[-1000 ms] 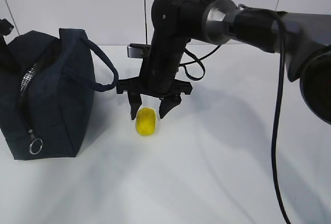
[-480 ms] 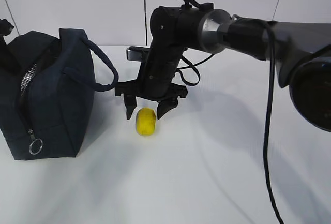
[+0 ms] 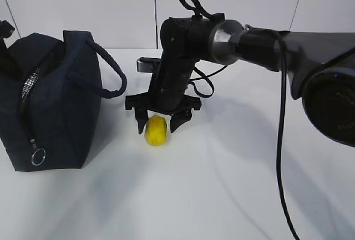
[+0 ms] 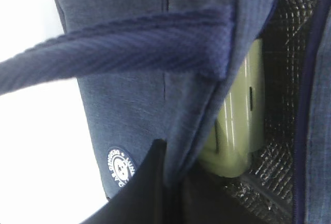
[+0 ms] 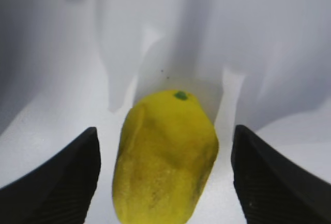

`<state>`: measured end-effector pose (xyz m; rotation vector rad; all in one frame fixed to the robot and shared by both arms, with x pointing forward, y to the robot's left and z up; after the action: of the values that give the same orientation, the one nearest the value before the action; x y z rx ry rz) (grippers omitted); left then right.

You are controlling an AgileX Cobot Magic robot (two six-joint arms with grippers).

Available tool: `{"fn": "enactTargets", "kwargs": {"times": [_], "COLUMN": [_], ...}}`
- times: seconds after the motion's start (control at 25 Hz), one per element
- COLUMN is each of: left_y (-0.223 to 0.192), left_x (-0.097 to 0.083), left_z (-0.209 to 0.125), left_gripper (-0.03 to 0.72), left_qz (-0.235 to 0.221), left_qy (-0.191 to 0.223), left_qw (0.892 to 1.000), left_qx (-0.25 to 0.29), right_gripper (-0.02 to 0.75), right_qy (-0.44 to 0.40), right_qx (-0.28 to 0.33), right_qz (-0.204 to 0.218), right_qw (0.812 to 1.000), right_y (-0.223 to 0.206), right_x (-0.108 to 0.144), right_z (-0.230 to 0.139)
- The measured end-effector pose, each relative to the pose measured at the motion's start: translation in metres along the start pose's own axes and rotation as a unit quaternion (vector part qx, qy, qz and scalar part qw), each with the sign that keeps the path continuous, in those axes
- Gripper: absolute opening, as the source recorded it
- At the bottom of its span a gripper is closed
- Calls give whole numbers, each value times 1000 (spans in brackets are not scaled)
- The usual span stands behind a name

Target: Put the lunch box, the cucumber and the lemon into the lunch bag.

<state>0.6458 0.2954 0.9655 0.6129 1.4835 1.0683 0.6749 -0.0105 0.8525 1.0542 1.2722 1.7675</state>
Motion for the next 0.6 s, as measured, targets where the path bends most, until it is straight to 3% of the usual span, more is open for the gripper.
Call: {"fn": "enactTargets", "kwargs": {"times": [0.36, 0.6], "left_y": [0, 0], "left_x": [0, -1], "left_z": [0, 1], "left_gripper": [-15, -15], "left_qz": [0, -2], "left_qy": [1, 2], "left_qw": [1000, 1000], "left_qx": [-1, -2], "right_gripper": [577, 420], "right_qy": [2, 3], "right_qx": [1, 11], "right_qz": [-4, -7], "right_qw": [1000, 1000], "right_y": [0, 0], "right_x": [-1, -2], "right_z": [0, -3]}}
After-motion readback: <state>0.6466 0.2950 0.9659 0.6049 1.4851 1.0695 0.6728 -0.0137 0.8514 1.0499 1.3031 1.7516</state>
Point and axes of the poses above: a point on each arm's last joint axis where the gripper is mounted, y pointing back along that axis away from the gripper, x along the wrist's bending axis when the last joint is at zero, z = x × y, the point moved 6 cm from there along -y, pointing out along that axis toward the gripper, and after that the axes turned 15 degrees about y, right-handed, at the moved point
